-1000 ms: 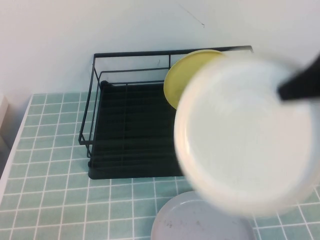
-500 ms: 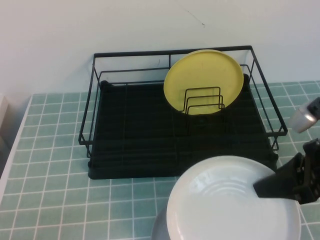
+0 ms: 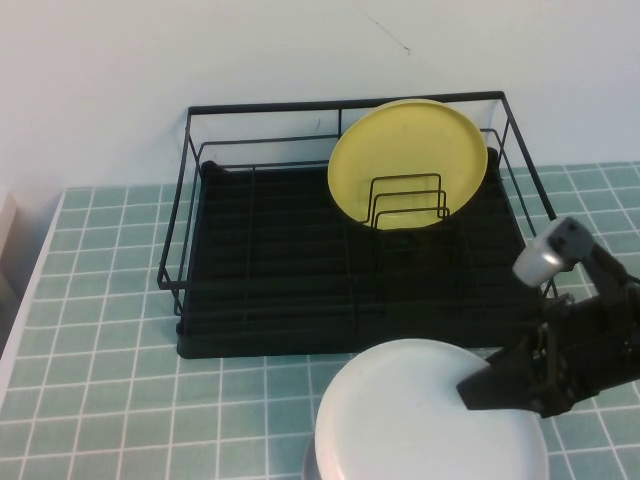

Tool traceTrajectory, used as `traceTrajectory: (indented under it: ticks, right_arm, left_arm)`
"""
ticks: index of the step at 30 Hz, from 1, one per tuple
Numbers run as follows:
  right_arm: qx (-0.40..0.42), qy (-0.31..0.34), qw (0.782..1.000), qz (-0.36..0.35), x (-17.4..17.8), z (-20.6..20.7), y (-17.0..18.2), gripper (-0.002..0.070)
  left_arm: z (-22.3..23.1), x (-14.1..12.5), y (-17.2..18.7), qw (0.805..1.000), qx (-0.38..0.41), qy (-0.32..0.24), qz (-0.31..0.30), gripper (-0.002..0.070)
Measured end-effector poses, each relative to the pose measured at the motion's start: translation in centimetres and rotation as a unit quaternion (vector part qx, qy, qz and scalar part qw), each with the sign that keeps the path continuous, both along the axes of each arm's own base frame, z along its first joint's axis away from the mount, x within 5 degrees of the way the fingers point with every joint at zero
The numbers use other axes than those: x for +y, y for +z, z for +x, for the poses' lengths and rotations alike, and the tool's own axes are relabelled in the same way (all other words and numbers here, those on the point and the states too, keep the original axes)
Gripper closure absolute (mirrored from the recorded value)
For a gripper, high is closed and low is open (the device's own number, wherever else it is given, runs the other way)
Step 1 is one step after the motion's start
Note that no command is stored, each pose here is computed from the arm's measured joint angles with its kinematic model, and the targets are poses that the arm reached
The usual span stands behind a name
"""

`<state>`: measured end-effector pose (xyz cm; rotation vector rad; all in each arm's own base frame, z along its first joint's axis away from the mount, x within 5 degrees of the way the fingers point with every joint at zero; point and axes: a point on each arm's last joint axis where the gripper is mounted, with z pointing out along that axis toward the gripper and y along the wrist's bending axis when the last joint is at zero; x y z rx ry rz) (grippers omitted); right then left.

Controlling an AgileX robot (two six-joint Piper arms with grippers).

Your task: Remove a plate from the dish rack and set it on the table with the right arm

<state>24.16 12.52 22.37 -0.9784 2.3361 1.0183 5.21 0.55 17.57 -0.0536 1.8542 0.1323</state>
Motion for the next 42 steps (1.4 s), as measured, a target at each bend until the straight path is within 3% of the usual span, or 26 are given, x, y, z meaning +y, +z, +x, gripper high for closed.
traceTrajectory:
  ticks: [3, 9, 16, 18, 21, 26, 28, 32, 36, 42]
  right_arm:
    - [0.001, 0.019, 1.000, 0.001, 0.8, 0.1, -0.8, 0.0449]
    - [-0.008, 0.056, 0.998, -0.019, 1.9, 0.8, -0.9, 0.0234]
    - [-0.024, 0.112, 0.985, -0.131, 1.1, 2.5, 2.4, 0.0195]
    - [0.001, 0.103, 0.981, -0.166, 0.7, 2.9, 3.8, 0.0211]
    - [0.009, 0.065, 0.977, -0.202, 0.3, 3.7, 6.5, 0.0300]
    - [-0.053, 0.038, 0.986, -0.153, 0.0, 1.2, 12.1, 0.0571]
    - [-0.096, 0.043, 0.987, -0.125, -0.4, -0.8, 14.5, 0.0628]
    - [-0.195, 0.019, 0.977, -0.083, -1.8, -5.9, 17.9, 0.0666]
    - [-0.290, -0.040, 0.955, -0.054, -3.6, -10.2, 18.5, 0.0675]
    - [-0.364, -0.122, 0.923, -0.023, -5.7, -14.6, 15.7, 0.0678]
  left_arm:
    - [0.0, 0.0, 0.0, 1.000, 0.000, 0.000, 0.000, 0.0678]
    - [0.0, 0.0, 0.0, 1.000, 0.000, 0.000, 0.000, 0.0678]
    - [0.0, 0.0, 0.0, 1.000, 0.000, 0.000, 0.000, 0.0678]
    - [0.0, 0.0, 0.0, 1.000, 0.000, 0.000, 0.000, 0.0678]
    - [0.0, 0.0, 0.0, 1.000, 0.000, 0.000, 0.000, 0.0678]
    - [0.0, 0.0, 0.0, 1.000, 0.000, 0.000, 0.000, 0.0678]
    - [0.0, 0.0, 0.0, 1.000, 0.000, 0.000, 0.000, 0.0678]
    - [0.0, 0.0, 0.0, 1.000, 0.000, 0.000, -0.001, 0.0678]
    - [0.0, 0.0, 0.0, 1.000, 0.000, 0.000, -0.001, 0.0678]
    - [0.0, 0.0, 0.0, 1.000, 0.000, 0.000, -0.001, 0.0678]
